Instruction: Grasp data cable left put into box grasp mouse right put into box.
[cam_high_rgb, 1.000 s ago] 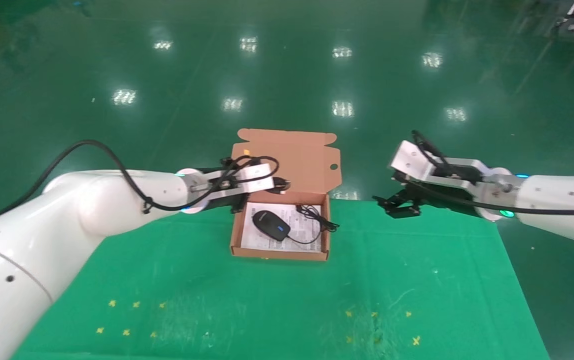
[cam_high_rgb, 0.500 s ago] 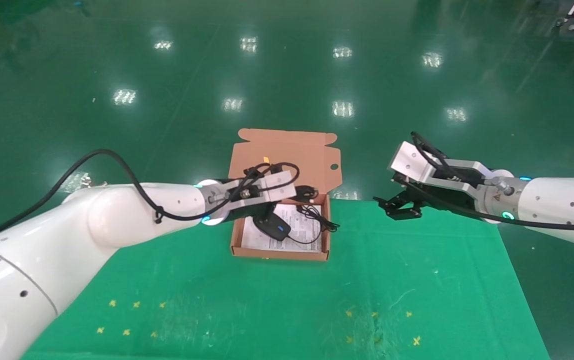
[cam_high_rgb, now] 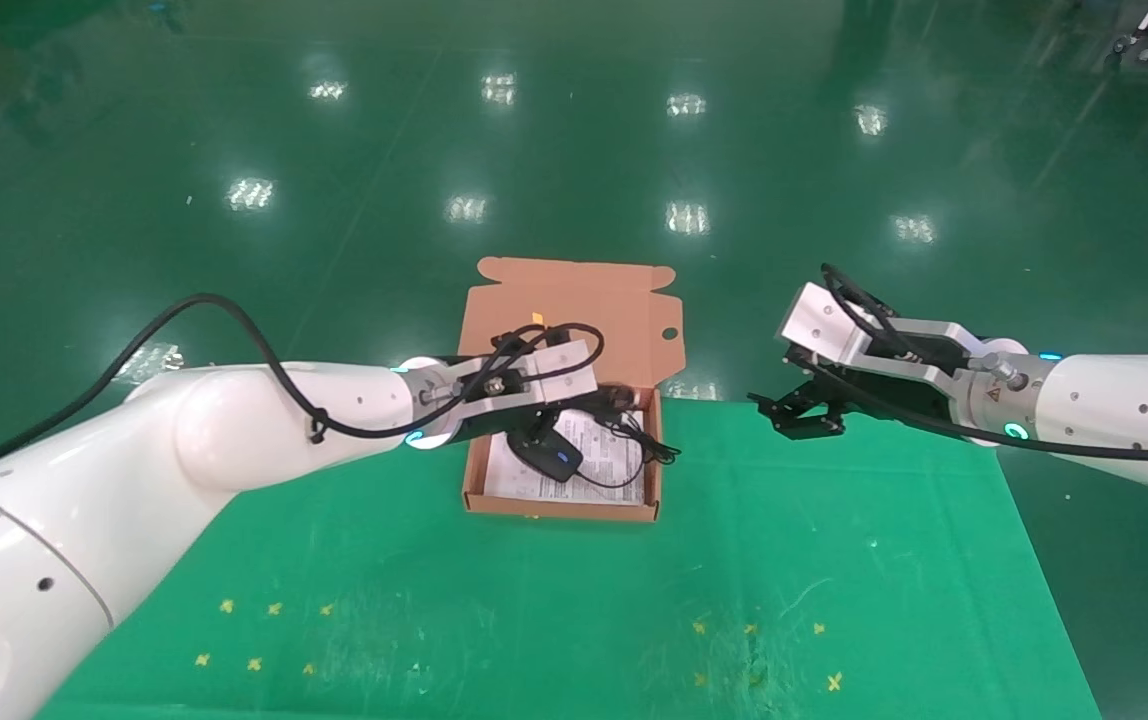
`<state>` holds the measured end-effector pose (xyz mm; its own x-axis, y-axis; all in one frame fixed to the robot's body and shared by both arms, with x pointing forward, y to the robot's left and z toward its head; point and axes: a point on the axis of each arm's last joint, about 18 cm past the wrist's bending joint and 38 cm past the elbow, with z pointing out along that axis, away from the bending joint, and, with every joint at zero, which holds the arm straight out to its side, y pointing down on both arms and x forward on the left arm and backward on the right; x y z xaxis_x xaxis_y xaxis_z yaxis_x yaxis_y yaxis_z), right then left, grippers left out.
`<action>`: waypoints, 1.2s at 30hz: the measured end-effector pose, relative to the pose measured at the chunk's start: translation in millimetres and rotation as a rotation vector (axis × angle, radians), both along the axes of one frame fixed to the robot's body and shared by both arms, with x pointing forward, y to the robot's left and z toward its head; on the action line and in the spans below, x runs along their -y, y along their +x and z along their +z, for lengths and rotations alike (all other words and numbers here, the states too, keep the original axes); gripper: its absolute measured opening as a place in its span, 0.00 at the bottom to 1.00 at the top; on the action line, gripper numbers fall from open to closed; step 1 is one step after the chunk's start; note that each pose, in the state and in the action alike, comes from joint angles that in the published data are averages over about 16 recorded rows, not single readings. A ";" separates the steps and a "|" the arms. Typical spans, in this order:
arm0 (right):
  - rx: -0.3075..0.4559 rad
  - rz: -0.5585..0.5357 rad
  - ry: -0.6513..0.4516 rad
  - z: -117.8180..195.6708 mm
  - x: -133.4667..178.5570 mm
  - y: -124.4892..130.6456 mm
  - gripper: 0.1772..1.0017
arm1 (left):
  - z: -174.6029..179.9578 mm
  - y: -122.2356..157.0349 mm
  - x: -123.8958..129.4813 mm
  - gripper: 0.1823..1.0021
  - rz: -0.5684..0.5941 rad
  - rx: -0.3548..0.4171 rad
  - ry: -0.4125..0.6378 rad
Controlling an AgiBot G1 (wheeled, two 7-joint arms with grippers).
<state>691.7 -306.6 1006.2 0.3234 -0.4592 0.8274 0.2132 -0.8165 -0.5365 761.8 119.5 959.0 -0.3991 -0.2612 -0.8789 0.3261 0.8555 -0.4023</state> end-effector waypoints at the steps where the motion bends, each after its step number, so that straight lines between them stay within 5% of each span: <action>1: 0.000 0.000 0.000 0.0 0.0 0.1 1.00 | 0.1 0.1 -0.3 0.13 0.001 0.000 0.000; 12: 0.033 0.003 -0.003 13.5 2.2 -3.6 1.00 | 21.0 -2.2 -5.7 0.29 0.000 0.045 -0.013; 25: 0.109 0.006 -0.093 53.5 13.2 -26.0 1.00 | 96.4 -11.8 -23.8 0.63 0.011 0.179 -0.103; 36: 0.005 0.072 -0.031 35.9 9.2 -39.1 1.00 | 77.0 -24.5 -49.1 0.88 -0.026 0.049 -0.237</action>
<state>652.6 -315.8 1042.1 0.3502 -0.4094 0.8425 0.2746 -0.8150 -0.5102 737.3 168.6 1036.0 -0.3672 -0.4527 -0.8125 0.3709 0.7299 -0.5742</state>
